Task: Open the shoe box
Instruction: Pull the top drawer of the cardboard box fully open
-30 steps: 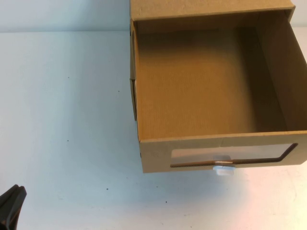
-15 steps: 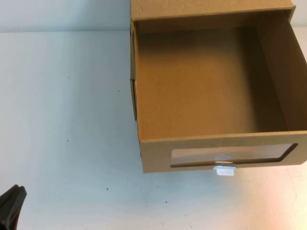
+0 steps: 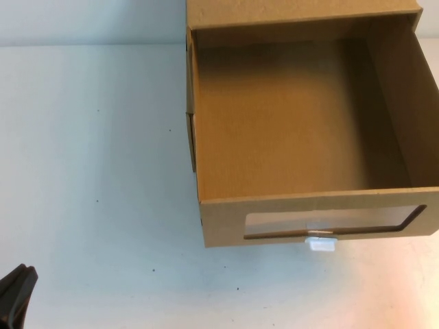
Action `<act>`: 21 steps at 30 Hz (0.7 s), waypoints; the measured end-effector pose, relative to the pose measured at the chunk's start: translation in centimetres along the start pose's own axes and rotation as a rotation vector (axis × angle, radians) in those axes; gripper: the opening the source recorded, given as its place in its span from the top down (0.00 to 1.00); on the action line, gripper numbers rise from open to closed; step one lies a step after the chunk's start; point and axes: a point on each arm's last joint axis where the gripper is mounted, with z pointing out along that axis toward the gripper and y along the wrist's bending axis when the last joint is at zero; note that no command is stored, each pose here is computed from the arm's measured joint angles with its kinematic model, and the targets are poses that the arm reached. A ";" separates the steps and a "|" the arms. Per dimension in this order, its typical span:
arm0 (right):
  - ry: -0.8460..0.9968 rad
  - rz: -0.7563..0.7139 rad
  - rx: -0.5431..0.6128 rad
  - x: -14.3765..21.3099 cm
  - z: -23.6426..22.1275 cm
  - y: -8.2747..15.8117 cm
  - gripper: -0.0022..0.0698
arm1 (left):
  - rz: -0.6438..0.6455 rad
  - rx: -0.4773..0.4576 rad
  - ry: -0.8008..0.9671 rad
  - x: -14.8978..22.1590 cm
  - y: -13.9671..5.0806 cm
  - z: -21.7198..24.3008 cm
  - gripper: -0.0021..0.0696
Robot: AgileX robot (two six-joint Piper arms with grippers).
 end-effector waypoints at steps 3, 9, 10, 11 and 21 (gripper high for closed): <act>0.001 0.002 -0.008 0.3 0.1 0.1 0.99 | 0.000 0.000 0.000 0.0 0.0 0.0 0.98; 0.131 -0.009 -0.076 2.5 0.2 0.6 0.99 | 0.000 0.000 0.000 0.0 0.0 0.0 0.98; 0.151 -0.032 -0.085 3.1 0.2 0.6 0.99 | 0.000 0.000 0.000 0.0 0.0 0.0 0.98; 0.172 -0.051 -0.091 3.8 0.2 0.6 0.99 | 0.000 0.000 0.000 0.0 0.0 0.0 0.98; 0.358 -0.077 -0.112 6.7 -0.1 0.6 0.99 | 0.000 0.000 0.000 0.0 0.0 0.0 0.98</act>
